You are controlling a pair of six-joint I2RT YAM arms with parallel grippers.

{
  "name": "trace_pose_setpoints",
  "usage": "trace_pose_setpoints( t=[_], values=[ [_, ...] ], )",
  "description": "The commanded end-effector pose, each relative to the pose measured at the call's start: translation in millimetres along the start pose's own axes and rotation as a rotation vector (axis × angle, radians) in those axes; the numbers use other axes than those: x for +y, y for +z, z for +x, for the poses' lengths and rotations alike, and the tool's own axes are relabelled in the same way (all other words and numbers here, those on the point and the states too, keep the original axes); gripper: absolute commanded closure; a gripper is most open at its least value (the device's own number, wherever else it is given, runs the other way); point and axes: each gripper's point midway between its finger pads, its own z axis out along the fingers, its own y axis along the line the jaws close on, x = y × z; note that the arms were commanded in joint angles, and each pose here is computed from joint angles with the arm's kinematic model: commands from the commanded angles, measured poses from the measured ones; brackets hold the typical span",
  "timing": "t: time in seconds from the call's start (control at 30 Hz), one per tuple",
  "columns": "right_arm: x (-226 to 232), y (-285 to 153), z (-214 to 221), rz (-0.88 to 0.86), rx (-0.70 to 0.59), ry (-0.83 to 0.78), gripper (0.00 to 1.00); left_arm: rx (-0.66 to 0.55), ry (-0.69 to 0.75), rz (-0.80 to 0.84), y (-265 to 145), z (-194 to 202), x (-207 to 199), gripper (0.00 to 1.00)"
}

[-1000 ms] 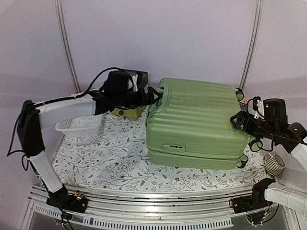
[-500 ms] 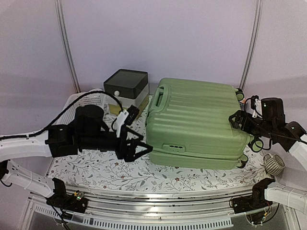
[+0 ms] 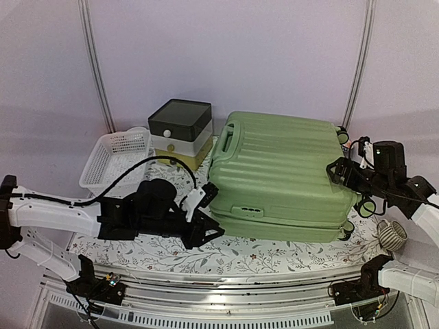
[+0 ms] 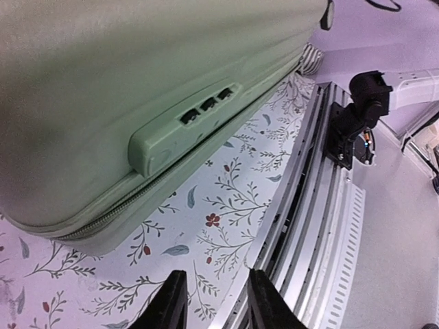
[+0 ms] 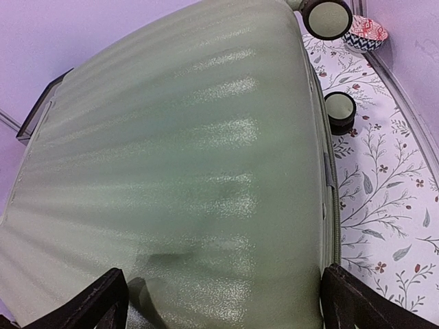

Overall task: Open, take out, and arrange the luggage
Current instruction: Adjust the luggage at the center of the board.

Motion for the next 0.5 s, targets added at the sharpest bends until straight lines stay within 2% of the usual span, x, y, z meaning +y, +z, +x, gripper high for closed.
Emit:
trace_pose_setpoints(
  t=[0.0,0.1,0.2,0.33,0.47],
  values=[
    [16.1,5.8,45.0,-0.112,0.174,0.012,0.02,-0.102,-0.002,-0.109,17.9,-30.6,18.3,0.66],
    [26.5,3.8,52.6,-0.176,0.217,-0.008,0.03,-0.129,-0.080,-0.222,28.0,-45.9,53.2,0.64],
    [41.5,3.5,68.5,-0.270,0.310,-0.066,0.05,-0.134,-0.164,-0.246,39.2,-60.2,88.5,0.61],
    [56.5,2.7,88.1,-0.369,0.420,-0.057,0.08,-0.150,-0.211,-0.293,56.4,-84.8,143.7,0.54],
    [82.1,-7.5,90.5,-0.474,0.414,-0.054,0.10,-0.174,-0.191,-0.427,69.8,-110.4,206.4,0.37]
  ],
)
